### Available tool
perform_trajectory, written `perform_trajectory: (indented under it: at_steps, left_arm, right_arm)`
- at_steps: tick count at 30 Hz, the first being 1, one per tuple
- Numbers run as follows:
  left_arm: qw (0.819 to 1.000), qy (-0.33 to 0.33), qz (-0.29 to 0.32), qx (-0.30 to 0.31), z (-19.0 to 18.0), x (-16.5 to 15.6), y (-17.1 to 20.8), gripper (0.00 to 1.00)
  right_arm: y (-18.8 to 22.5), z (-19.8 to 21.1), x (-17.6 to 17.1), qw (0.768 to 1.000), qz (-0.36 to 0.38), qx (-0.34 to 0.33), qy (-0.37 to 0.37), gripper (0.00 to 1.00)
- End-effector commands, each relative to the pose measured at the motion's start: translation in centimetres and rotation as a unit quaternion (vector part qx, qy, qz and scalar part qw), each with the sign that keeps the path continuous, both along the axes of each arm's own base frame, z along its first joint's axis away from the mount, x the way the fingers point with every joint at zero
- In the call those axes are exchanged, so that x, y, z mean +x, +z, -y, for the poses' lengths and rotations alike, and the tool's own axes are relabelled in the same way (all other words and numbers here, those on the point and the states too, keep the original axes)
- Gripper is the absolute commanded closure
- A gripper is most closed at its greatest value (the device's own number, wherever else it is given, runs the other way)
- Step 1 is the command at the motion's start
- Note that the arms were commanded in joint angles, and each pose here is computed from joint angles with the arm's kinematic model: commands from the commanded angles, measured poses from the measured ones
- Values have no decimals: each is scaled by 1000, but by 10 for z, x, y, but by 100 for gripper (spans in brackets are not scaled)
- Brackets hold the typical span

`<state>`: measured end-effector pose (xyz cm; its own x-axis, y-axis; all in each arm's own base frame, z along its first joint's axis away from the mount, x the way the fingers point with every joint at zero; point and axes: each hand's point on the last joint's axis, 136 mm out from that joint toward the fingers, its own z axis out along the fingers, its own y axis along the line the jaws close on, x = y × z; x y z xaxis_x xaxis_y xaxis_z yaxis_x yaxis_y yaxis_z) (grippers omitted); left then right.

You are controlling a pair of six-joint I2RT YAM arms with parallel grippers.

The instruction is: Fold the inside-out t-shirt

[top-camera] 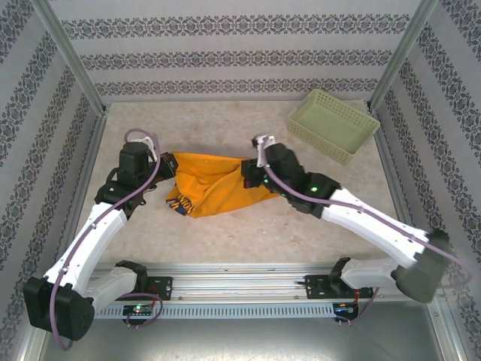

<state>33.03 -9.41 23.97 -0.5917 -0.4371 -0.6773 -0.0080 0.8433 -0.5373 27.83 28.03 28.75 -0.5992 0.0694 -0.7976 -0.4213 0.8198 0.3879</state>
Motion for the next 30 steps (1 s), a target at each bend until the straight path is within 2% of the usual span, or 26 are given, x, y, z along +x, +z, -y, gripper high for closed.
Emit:
perform_trajectory:
  at_steps: [1,6,9,12,15,20,24,27,30]
  left_arm:
    - [1000,10,-7,-5,-5,3,-2,100]
    - [995,-21,-93,-13,9,4,-60,100]
    - [989,-74,-125,-33,33,-1,-84,100]
    - [987,-101,-121,-15,48,-10,-92,100]
    - [987,-118,-112,-13,56,-18,-95,100]
    - [980,-186,-71,-8,97,-34,-80,100]
    - [980,-195,-35,-11,110,-40,-63,100]
    - [981,-194,-7,-20,109,-41,-45,100]
    - [980,-194,25,-21,107,-43,-17,100]
  right_arm:
    - [0,16,-5,1000,-16,5,3,100]
    - [-54,34,24,995,-79,33,-41,100]
    - [-107,55,38,987,-129,-9,-98,100]
    - [-147,65,38,977,-169,-47,-118,100]
    - [-163,68,30,974,-180,-70,-120,99]
    - [-149,65,14,977,-147,-110,-108,71]
    - [-148,46,6,984,-135,-86,-72,49]
    - [-170,37,7,983,-158,-72,-66,42]
    - [-193,31,15,977,-181,-85,-77,38]
